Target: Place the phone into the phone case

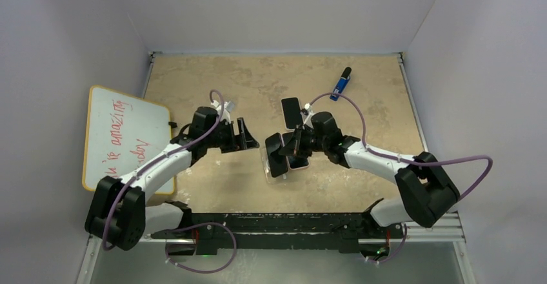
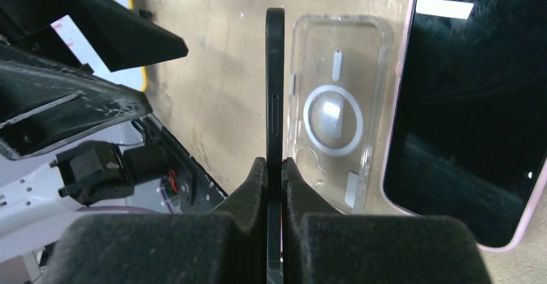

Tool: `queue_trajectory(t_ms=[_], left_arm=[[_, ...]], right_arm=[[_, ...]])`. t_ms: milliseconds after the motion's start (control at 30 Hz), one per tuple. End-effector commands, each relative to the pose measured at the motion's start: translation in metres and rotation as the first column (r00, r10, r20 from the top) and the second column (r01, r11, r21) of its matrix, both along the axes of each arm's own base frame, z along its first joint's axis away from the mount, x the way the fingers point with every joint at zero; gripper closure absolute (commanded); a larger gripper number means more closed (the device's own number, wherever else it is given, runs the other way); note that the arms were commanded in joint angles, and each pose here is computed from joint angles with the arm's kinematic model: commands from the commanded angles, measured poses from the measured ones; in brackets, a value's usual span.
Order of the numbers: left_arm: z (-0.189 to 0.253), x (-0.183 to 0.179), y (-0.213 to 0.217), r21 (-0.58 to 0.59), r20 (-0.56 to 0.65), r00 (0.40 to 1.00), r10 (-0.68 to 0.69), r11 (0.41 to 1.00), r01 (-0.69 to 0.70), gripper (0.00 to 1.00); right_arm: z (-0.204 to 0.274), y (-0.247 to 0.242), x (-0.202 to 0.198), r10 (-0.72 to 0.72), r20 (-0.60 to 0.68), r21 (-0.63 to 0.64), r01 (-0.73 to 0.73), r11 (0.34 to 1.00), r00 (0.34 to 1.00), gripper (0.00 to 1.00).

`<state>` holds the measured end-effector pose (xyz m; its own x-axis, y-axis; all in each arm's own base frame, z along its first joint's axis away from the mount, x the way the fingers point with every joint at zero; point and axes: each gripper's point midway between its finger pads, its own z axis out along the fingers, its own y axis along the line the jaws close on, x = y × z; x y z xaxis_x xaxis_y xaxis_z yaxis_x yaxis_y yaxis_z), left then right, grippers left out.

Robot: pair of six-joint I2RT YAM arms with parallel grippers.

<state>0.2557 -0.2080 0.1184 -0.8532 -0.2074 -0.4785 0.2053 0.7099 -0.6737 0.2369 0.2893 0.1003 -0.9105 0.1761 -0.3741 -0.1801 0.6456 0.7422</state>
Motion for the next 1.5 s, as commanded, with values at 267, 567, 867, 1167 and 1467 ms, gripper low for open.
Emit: queue_trajectory(t_ms=[267, 567, 867, 1167, 1467], left_arm=[[-0.043, -0.008, -0.038, -0.062, -0.044, 0.996, -0.071, 0.996, 0.068, 0.32], [-0.075, -0.011, -0.036, -0.009, -0.105, 0.992, -0.068, 0.998, 0.067, 0.41], [-0.086, -0.015, -0.040, -0.012, -0.132, 0.988, -0.075, 0.997, 0.074, 0.49], [-0.087, -0.020, -0.045, -0.020, -0.144, 0.986, -0.088, 0.996, 0.086, 0.56], [-0.096, -0.020, -0.037, 0.040, -0.162, 0.985, -0.052, 0.997, 0.059, 0.65]], right_arm=[[-0.033, 0.007, -0.005, 0.085, -0.045, 0.024, -0.084, 0.996, 0.995, 1.00], [-0.057, 0.002, -0.011, 0.079, -0.079, 0.000, -0.079, 0.997, 0.994, 1.00], [-0.079, -0.002, -0.016, 0.071, -0.111, -0.022, -0.074, 0.997, 0.991, 1.00], [-0.093, -0.005, -0.015, 0.043, -0.128, -0.040, -0.049, 0.998, 0.991, 0.98], [-0.084, -0.017, -0.007, 0.011, -0.083, -0.134, -0.022, 0.991, 0.996, 0.77]])
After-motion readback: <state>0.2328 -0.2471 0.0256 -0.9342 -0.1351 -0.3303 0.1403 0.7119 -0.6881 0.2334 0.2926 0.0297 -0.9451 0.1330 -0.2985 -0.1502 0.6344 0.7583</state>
